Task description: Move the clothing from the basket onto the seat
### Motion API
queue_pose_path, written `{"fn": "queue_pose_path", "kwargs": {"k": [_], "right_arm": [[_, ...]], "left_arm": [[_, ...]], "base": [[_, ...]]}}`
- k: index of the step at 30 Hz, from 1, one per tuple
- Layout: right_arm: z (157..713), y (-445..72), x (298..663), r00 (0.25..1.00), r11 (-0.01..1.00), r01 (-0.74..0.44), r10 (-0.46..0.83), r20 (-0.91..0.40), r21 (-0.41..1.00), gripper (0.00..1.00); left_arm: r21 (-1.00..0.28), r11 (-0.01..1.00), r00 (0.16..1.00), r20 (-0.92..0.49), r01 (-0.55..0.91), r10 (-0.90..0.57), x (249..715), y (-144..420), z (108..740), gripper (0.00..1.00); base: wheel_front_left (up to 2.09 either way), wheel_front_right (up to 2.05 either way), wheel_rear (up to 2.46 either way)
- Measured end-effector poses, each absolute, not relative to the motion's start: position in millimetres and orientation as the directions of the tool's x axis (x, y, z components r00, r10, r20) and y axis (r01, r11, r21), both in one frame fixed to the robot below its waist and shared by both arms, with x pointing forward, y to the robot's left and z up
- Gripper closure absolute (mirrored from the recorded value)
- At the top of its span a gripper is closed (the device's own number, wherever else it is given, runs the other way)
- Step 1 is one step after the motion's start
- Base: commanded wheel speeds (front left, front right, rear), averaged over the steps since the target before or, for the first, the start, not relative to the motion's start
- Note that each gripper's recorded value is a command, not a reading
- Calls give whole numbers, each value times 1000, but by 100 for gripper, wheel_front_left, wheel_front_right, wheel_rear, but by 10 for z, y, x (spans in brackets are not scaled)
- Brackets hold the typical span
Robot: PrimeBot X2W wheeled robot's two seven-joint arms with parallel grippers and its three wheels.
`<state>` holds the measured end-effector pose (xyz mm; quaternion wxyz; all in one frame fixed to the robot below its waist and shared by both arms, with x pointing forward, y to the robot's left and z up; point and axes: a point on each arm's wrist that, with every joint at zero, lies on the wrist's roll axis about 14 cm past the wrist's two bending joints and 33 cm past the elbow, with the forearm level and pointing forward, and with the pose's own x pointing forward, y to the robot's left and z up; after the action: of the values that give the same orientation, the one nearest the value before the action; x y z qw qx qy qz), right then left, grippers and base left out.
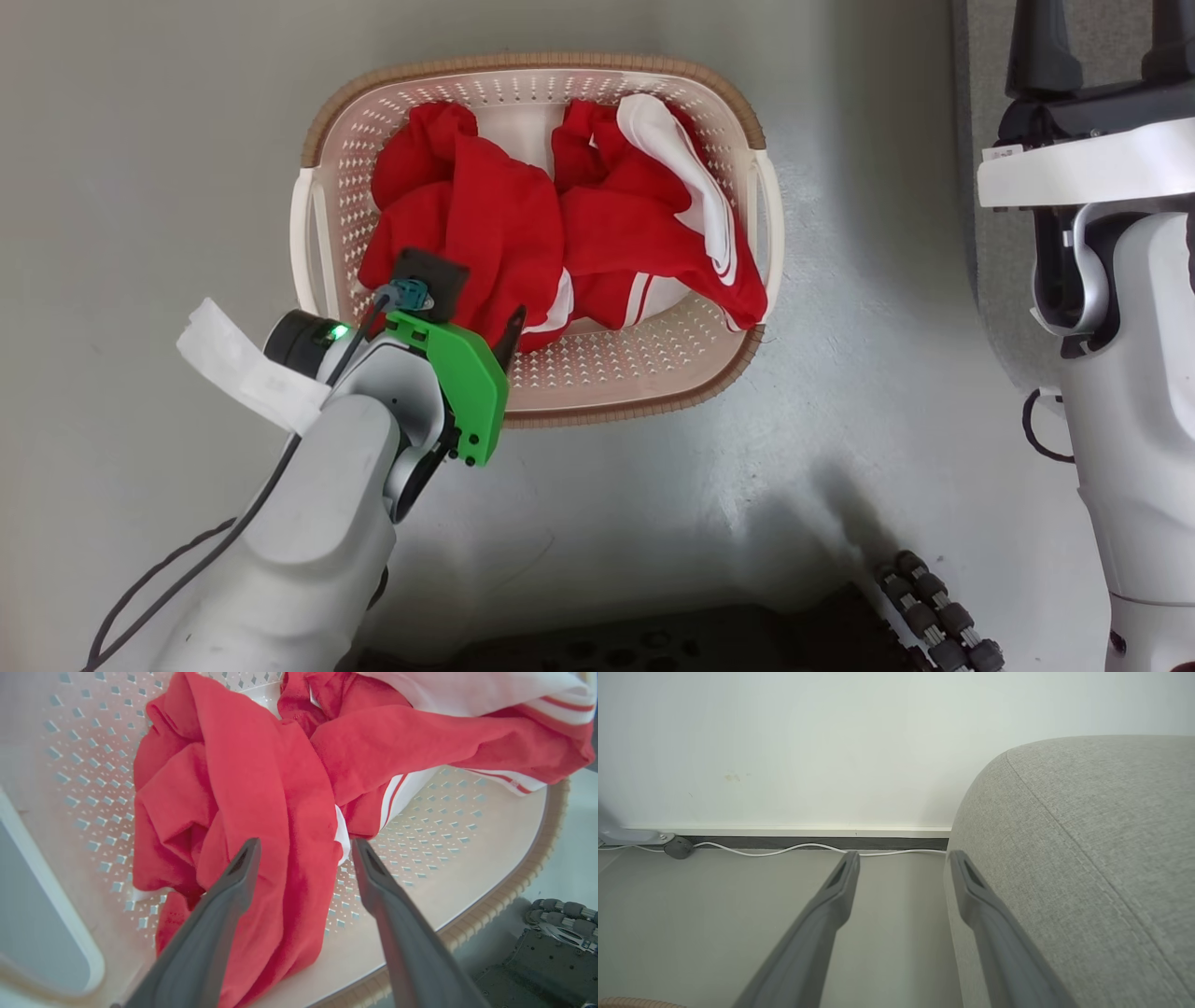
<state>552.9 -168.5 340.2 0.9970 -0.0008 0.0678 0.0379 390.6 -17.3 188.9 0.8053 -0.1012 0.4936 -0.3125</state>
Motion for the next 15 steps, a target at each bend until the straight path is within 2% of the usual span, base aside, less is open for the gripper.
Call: {"fn": "queue_pose_path", "kwargs": {"k": [15], "right_arm": [[3256,-1735,5488,983,997,-82,79,-165,-14,0]], "left_arm": [[-471,805,279,-769,360,-575,3815,-48,1786,0]], "base": [[0,0,0]]}}
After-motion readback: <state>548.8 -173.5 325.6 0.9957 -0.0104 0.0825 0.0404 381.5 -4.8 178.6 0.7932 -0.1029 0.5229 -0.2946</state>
